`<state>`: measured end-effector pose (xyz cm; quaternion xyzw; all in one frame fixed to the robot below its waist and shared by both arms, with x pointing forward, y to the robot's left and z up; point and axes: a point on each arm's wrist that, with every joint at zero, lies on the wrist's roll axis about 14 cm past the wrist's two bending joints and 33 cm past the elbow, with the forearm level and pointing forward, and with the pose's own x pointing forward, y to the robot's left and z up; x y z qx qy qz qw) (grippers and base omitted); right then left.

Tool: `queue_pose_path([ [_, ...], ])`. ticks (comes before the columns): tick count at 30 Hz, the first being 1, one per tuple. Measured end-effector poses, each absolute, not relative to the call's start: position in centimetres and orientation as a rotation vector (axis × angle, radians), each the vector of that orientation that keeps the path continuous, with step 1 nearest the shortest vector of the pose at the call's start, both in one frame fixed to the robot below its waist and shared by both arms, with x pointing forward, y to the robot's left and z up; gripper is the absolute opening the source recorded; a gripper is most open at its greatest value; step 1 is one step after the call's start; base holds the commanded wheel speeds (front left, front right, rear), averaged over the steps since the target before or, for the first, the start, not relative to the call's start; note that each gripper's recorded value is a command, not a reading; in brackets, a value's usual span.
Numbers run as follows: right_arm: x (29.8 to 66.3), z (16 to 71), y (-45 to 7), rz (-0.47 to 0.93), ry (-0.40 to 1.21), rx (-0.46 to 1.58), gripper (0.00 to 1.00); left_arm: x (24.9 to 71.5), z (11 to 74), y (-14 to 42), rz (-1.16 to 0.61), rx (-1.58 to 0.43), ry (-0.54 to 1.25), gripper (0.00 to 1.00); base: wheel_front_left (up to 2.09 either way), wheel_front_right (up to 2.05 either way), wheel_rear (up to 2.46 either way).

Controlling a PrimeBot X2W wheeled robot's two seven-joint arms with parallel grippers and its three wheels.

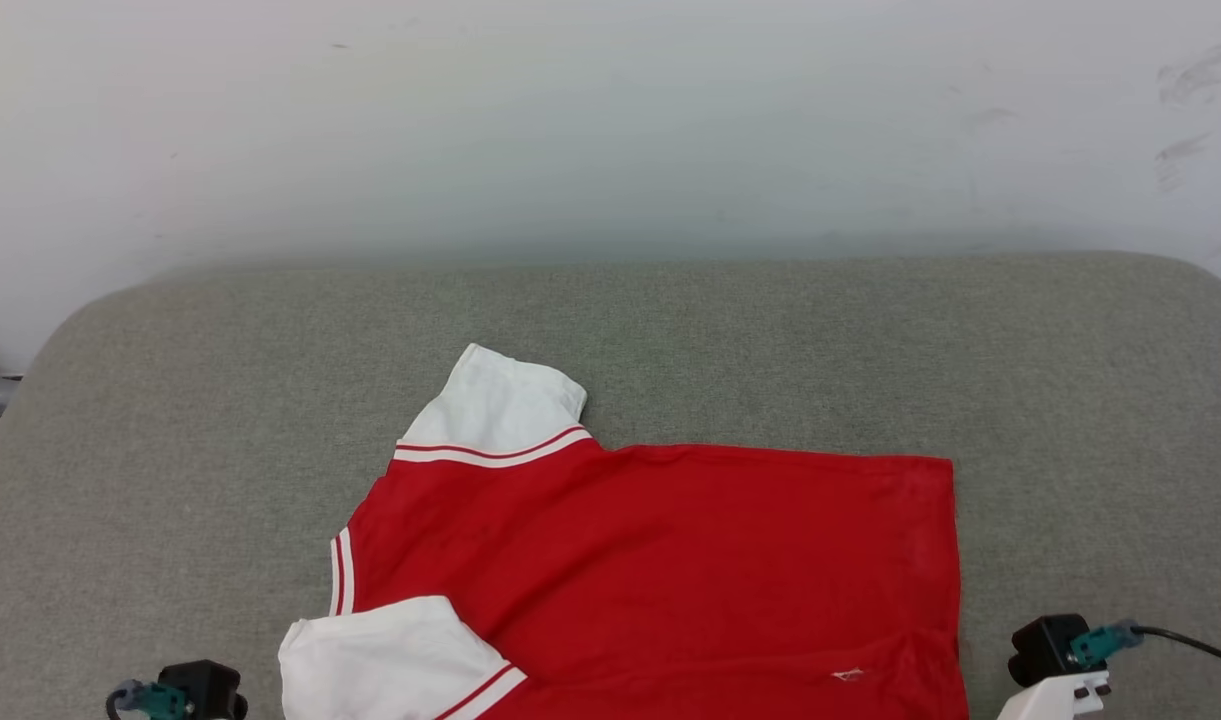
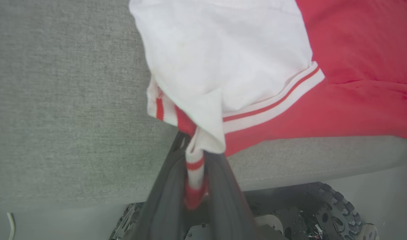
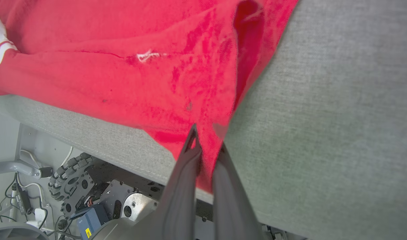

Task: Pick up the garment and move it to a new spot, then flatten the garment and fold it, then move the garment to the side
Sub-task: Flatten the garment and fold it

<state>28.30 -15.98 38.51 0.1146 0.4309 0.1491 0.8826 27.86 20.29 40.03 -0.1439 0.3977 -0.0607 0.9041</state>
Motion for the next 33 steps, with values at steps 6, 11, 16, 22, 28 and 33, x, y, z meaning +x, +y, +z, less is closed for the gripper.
queue_pose_path([
  [6,27.6,37.5,-15.8,0.278,0.901,0.285,1.00,28.7,39.4,19.7,-0.125,-0.304,0.784,0.58,0.00,0.00,0.00],
  [11,28.9,38.9,-16.1,0.248,0.772,0.287,1.00,29.8,39.4,19.7,-0.124,-0.284,0.739,1.00,0.00,0.00,0.00],
  [16,30.8,41.3,-16.5,0.217,0.599,0.281,1.00,31.8,41.0,19.9,-0.135,-0.246,0.649,1.00,0.00,0.00,0.00],
  [22,33.5,45.6,-17.3,0.163,0.354,0.276,1.00,35.2,44.3,19.7,-0.136,-0.206,0.475,1.00,0.00,0.00,0.00],
  [28,35.2,49.9,-18.7,0.105,0.146,0.221,1.00,38.5,47.5,18.7,-0.149,-0.171,0.304,1.00,0.00,0.00,0.00],
  [33,36.4,52.1,-19.4,0.076,0.063,0.183,1.00,41.5,49.2,18.4,-0.148,-0.148,0.196,1.00,0.00,0.00,0.00],
])
